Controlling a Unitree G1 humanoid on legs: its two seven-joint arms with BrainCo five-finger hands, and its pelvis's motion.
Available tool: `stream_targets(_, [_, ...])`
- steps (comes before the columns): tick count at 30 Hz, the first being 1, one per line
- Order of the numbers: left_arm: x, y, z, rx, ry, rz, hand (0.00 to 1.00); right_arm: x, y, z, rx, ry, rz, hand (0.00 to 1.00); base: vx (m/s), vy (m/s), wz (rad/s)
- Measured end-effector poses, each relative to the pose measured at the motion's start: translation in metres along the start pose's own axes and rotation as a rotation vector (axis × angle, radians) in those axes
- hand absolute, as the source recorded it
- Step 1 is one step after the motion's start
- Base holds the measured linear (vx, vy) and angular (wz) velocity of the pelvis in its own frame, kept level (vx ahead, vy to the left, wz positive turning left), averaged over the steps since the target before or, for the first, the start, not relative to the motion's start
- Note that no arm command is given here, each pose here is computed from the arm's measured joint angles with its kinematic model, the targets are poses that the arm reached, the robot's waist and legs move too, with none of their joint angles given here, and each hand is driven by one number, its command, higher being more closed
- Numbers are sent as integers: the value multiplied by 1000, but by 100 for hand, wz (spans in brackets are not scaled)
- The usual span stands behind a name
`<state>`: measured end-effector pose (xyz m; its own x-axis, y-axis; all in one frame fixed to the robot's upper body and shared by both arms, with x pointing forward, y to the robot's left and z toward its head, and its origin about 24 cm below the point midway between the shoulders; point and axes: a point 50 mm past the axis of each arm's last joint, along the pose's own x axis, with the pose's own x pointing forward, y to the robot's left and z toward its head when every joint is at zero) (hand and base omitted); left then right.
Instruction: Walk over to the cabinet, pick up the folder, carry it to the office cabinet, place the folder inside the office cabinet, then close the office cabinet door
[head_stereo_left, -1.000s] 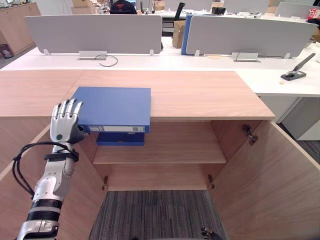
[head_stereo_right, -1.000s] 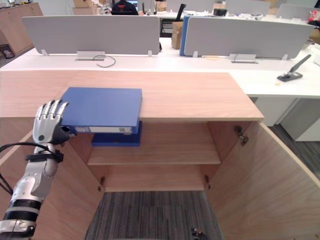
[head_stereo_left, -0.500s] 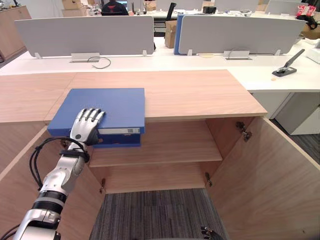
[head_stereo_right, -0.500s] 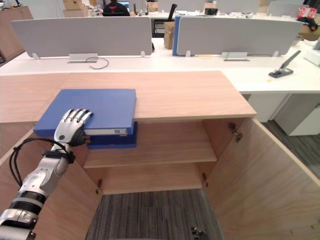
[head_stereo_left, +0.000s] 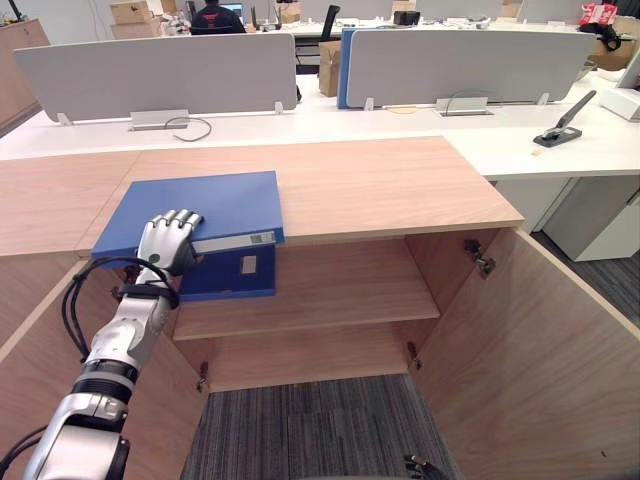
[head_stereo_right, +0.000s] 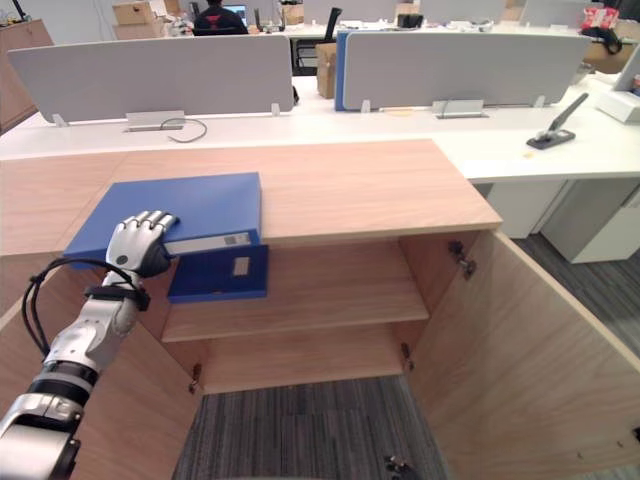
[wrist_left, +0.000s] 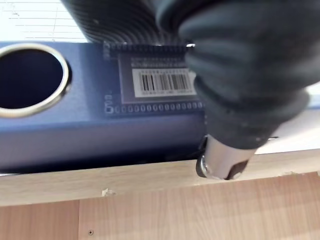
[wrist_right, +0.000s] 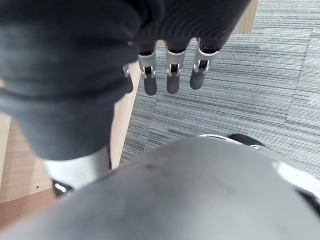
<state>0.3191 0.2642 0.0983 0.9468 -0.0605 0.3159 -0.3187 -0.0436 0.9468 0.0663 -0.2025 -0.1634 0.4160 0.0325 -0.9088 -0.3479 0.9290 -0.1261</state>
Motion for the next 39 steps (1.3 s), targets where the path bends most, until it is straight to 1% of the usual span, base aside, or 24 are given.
stream_targets(2, [2, 1, 1, -6, 2, 8, 100, 0, 0, 0, -1, -1, 0, 0, 0, 0, 0])
stream_targets(5, [2, 6, 16, -65, -3, 48, 100, 0, 0, 0, -1, 0, 1, 0, -14, 0, 5])
stream_targets(8, [-17, 19, 51, -241, -86, 84, 100, 0, 0, 0, 5, 8, -3, 0, 1, 0, 13])
stream_targets(9, [-27, 27, 69, -375, -133, 107, 100, 0, 0, -1, 11, 17, -6, 0, 8, 0, 12])
stream_targets(10, [-31, 32, 77, -434, -164, 120, 100, 0, 0, -2, 13, 22, -8, 0, 8, -4, 17])
stream_targets(12, [-46, 56, 103, -773, -267, 155, 100, 0, 0, -5, 21, 47, -12, 0, -10, -16, 17])
stream_targets(13, [-50, 58, 108, -875, -285, 144, 100, 0, 0, -6, 24, 56, -12, 0, -32, -21, 11])
stream_targets(15, [-68, 64, 122, -1246, -342, 80, 100, 0, -4, -10, 48, 82, -19, 0, -61, -20, 4])
stream_targets(16, [-75, 62, 125, -1370, -357, 27, 100, -1, -5, -11, 64, 85, -26, 0, -77, -13, 2])
stream_targets(17, [-79, 60, 126, -1426, -358, -6, 100, -1, -7, -12, 76, 86, -32, 0, -92, -6, 3])
stream_targets(19, [-90, 48, 122, -1604, -320, -124, 100, -2, -9, -14, 94, 93, -43, 0, -97, -7, 6])
stream_targets(21, [-96, 42, 111, -1770, -253, -154, 100, -2, -8, -15, 96, 102, -42, 0, -93, -12, 16])
stream_targets(23, [-97, 42, 101, -1840, -219, -121, 100, -2, -8, -16, 97, 106, -42, 0, -37, -5, 8])
stream_targets(24, [-97, 44, 85, -1901, -179, -54, 100, -2, -8, -16, 101, 107, -42, 0, -18, -2, 4])
stream_targets(25, [-97, 45, 80, -1920, -167, -29, 100, -2, -7, -15, 103, 106, -42, 0, -12, -6, 10])
stream_targets(27, [-97, 50, 59, -2015, -121, 102, 100, -2, -6, -15, 136, 104, -49, 0, 5, -17, 19])
stream_targets(28, [-98, 51, 50, -2101, -94, 202, 100, 1, -3, -9, 173, 92, -45, 0, -4, -20, 23])
stream_targets(29, [-99, 52, 50, -2149, -92, 245, 100, 4, -4, -4, 194, 87, -49, 0, -18, -16, 26])
stream_targets(30, [-99, 54, 58, -2246, -109, 299, 100, 12, -10, 19, 208, 55, -64, 0, -24, -4, 21])
stream_targets(31, [-98, 53, 73, -2315, -127, 278, 100, 20, -16, 51, 282, -4, -106, 0, -4, -7, 19])
stream_targets(33, [-99, 51, 85, -2356, -124, 229, 100, 25, -24, 92, 358, -118, -140, 0, 18, -6, 11])
stream_targets(35, [-102, 48, 89, -2374, -79, 226, 100, 17, -28, 165, 466, -404, -160, 0, 20, -7, 5])
stream_targets(37, [-105, 46, 85, -2374, -36, 269, 100, -1, -33, 202, 516, -604, -172, 0, 0, 0, 0])
stream_targets(39, [-110, 45, 76, -2336, 20, 339, 100, -27, -49, 224, 585, -805, -215, 0, 0, 0, 0])
